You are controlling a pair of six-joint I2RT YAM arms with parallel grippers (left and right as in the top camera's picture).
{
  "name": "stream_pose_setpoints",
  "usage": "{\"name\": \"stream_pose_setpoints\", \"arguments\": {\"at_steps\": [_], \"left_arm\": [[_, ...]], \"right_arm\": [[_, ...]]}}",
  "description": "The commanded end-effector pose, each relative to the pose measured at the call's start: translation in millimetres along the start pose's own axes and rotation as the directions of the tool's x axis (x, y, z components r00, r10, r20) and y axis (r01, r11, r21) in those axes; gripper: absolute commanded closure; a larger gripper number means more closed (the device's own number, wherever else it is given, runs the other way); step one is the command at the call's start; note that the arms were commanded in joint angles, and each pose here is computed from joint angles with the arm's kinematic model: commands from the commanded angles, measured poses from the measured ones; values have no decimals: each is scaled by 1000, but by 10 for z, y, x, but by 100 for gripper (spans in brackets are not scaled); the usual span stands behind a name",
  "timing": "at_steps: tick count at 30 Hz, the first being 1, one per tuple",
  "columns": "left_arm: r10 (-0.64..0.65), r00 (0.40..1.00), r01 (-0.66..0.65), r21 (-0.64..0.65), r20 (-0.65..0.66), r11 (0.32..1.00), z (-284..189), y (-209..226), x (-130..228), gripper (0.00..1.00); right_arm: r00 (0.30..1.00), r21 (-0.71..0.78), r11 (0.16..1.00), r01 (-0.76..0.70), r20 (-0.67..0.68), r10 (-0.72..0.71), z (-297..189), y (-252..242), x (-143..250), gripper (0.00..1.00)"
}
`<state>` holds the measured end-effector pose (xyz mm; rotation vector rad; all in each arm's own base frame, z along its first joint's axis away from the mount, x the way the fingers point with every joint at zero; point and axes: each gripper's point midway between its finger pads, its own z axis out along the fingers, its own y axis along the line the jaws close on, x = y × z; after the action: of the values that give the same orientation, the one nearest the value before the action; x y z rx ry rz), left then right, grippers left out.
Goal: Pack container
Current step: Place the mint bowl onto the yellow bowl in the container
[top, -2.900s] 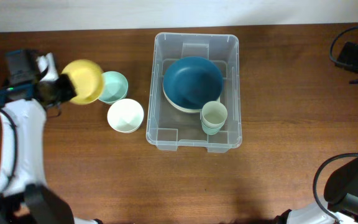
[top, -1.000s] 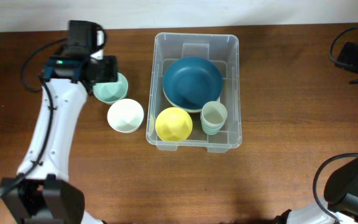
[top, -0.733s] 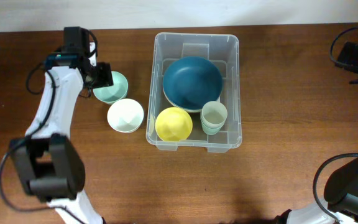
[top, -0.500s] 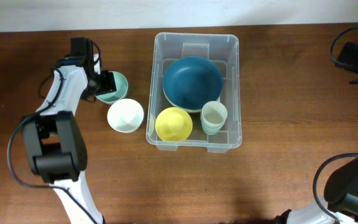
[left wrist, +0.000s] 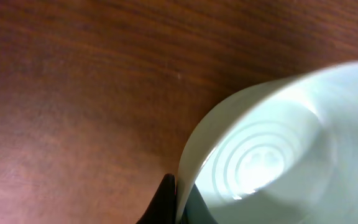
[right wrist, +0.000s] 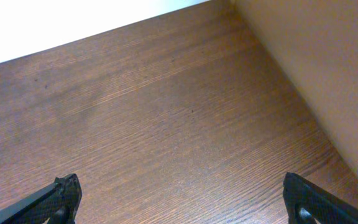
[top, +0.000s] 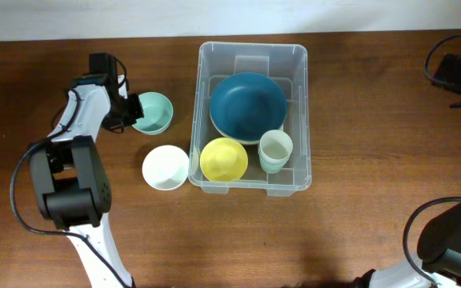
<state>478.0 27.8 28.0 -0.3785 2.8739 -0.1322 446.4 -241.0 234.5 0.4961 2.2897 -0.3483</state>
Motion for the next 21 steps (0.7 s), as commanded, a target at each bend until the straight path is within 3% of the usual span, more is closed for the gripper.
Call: {"name": "stream_pose_setpoints", "arguments": {"at_steps": [1, 7, 11, 15, 21], "left_arm": [[16, 983, -25, 49, 184, 998, -876, -222, -363, 99], [175, 918, -219, 88, 355, 972, -1954, -865, -197, 99], [269, 874, -341, 116, 404, 933, -2307, -1333, 79, 99], [375, 873, -432, 138, 312, 891, -2247, -1681, 550, 99], [452, 879, -471, 139, 150, 871, -2091, -1721, 1008, 99]], "right_arm": [[1000, 16, 1000, -15, 2, 15, 6, -46, -12, 1], [1000, 16, 1000, -15, 2, 15, 6, -46, -12, 1], [1000, 16, 1000, -15, 2, 15, 6, -46, -12, 1], [1000, 16, 1000, -15, 2, 15, 6, -46, -12, 1], [1000, 16, 1000, -15, 2, 15, 6, -46, -12, 1]]}}
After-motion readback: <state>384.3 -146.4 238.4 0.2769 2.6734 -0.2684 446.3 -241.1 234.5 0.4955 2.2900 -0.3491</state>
